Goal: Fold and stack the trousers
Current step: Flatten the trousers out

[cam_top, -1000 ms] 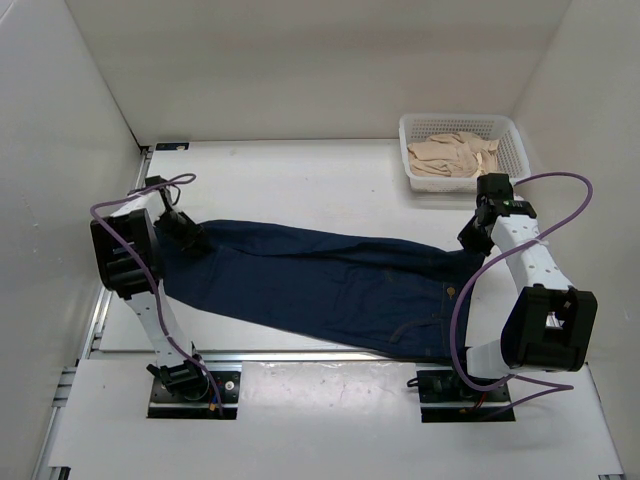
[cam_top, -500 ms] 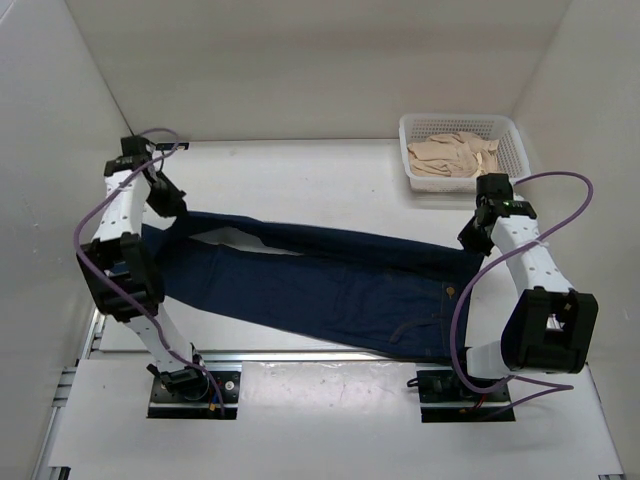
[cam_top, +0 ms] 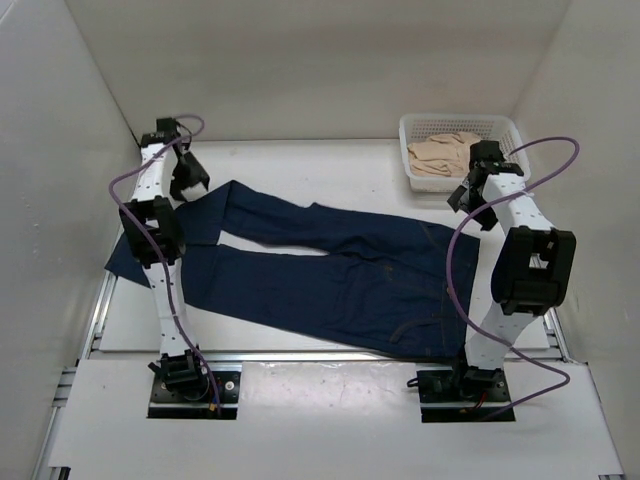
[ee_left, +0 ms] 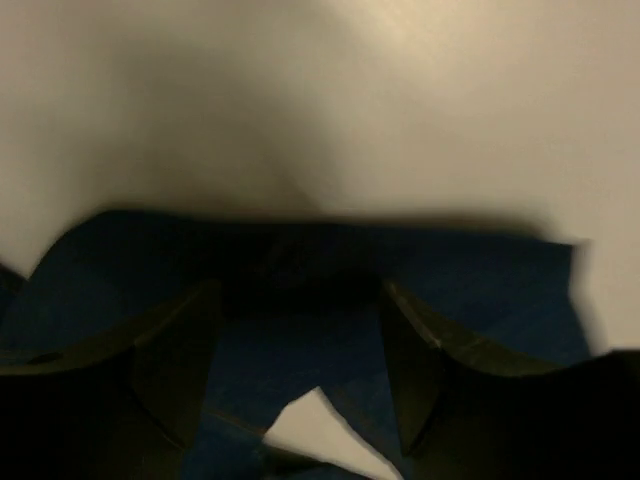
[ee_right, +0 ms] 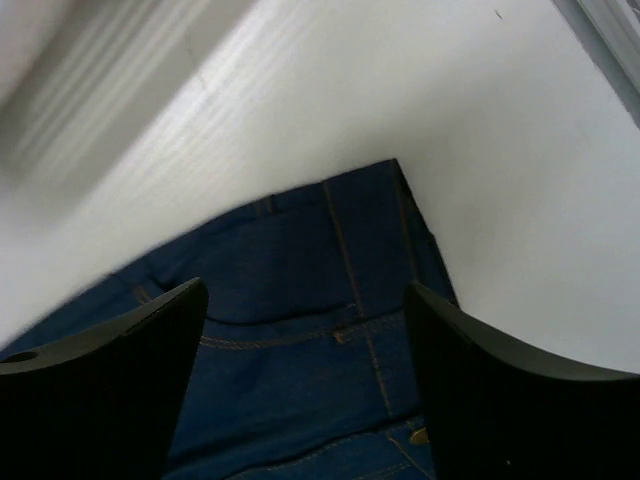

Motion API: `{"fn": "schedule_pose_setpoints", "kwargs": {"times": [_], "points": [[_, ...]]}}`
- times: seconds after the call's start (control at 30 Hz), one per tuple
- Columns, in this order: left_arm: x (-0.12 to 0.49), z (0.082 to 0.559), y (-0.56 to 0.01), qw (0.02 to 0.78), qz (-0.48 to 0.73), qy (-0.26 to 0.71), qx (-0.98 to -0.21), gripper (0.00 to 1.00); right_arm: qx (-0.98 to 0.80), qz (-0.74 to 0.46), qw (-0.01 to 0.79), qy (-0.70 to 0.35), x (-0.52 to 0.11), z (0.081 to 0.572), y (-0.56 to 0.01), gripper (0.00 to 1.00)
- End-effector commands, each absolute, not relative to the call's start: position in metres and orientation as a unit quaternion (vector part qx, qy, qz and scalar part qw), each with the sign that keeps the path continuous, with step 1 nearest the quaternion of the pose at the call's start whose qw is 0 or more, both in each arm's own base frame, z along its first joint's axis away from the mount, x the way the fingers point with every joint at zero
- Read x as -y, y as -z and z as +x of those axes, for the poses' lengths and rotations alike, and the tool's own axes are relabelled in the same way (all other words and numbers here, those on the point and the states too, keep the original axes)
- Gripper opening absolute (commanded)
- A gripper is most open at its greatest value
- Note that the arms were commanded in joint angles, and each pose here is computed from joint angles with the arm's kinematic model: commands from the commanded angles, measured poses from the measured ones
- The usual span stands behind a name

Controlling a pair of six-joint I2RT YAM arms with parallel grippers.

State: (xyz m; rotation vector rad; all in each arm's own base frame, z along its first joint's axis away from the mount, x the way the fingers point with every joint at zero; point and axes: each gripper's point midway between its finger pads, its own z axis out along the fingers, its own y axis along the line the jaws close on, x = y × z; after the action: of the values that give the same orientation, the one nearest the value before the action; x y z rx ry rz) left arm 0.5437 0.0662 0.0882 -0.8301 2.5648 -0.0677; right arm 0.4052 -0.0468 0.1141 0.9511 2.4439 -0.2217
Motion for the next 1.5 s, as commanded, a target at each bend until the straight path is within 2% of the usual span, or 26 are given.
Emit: {"fn": "schedule_pose_setpoints", "kwargs": {"times": [0.0, 0.07, 0.13, 0.17, 0.37, 0.4, 0.5, 0.53, 0.57, 0.83, 1.07, 1.23, 1.3, 1.33, 1.37, 1.4, 1.47], "points": [[-0.091, 0.509, -0.199, 0.33, -0.33, -0.008, -0.885, 0.75, -0.885, 0.364, 0.27, 0.108, 0.06, 0.387, -0.132, 0.84], [-0.102, 0.494, -0.211, 0.338, -0.341, -0.011, -0.877, 0.53, -0.883, 0.368, 0.271, 0.106, 0.059, 0.38, -0.131, 0.84], [-0.111, 0.481, -0.209, 0.328, -0.328, -0.024, -0.885, 0.16, -0.888, 0.363, 0.264, 0.102, 0.053, 0.366, -0.128, 0.83], [-0.112, 0.474, -0.206, 0.317, -0.323, -0.033, -0.891, 0.1, -0.888, 0.362, 0.266, 0.096, 0.051, 0.363, -0.126, 0.82], [-0.068, 0.445, -0.156, 0.239, -0.254, -0.054, -0.936, 0.1, -0.9, 0.348, 0.252, 0.073, 0.04, 0.325, -0.113, 0.79], [-0.059, 0.442, -0.15, 0.229, -0.246, -0.048, -0.941, 0.15, -0.902, 0.341, 0.256, 0.067, 0.038, 0.322, -0.116, 0.79], [-0.033, 0.44, -0.115, 0.19, -0.213, -0.044, -0.957, 0.39, -0.906, 0.333, 0.253, 0.059, 0.035, 0.311, -0.114, 0.79], [-0.028, 0.44, -0.108, 0.182, -0.207, -0.044, -0.96, 0.42, -0.907, 0.329, 0.257, 0.059, 0.035, 0.311, -0.117, 0.79], [-0.019, 0.438, -0.094, 0.165, -0.196, -0.05, -0.965, 0.52, -0.91, 0.323, 0.254, 0.056, 0.033, 0.306, -0.115, 0.79], [-0.024, 0.429, -0.06, 0.129, -0.207, -0.124, -0.962, 0.54, -0.917, 0.314, 0.243, 0.044, 0.028, 0.298, -0.108, 0.79], [-0.014, 0.415, -0.017, 0.071, -0.19, -0.129, -0.971, 0.54, -0.92, 0.304, 0.244, 0.041, 0.027, 0.305, -0.109, 0.79], [-0.013, 0.418, -0.02, 0.074, -0.185, -0.124, -0.972, 0.54, -0.92, 0.304, 0.245, 0.041, 0.027, 0.307, -0.11, 0.79], [-0.013, 0.42, -0.018, 0.073, -0.18, -0.124, -0.973, 0.43, -0.922, 0.299, 0.244, 0.038, 0.026, 0.307, -0.109, 0.79], [-0.013, 0.423, -0.018, 0.074, -0.18, -0.124, -0.973, 0.33, -0.922, 0.299, 0.244, 0.038, 0.026, 0.307, -0.109, 0.79], [-0.013, 0.421, -0.017, 0.065, -0.179, -0.126, -0.974, 0.15, -0.922, 0.299, 0.244, 0.038, 0.026, 0.307, -0.109, 0.79], [-0.01, 0.424, -0.019, 0.069, -0.175, -0.118, -0.975, 0.1, -0.921, 0.299, 0.248, 0.037, 0.026, 0.31, -0.112, 0.79], [-0.009, 0.431, -0.034, 0.082, -0.176, -0.11, -0.975, 0.1, -0.921, 0.299, 0.248, 0.037, 0.026, 0.31, -0.113, 0.79]]}}
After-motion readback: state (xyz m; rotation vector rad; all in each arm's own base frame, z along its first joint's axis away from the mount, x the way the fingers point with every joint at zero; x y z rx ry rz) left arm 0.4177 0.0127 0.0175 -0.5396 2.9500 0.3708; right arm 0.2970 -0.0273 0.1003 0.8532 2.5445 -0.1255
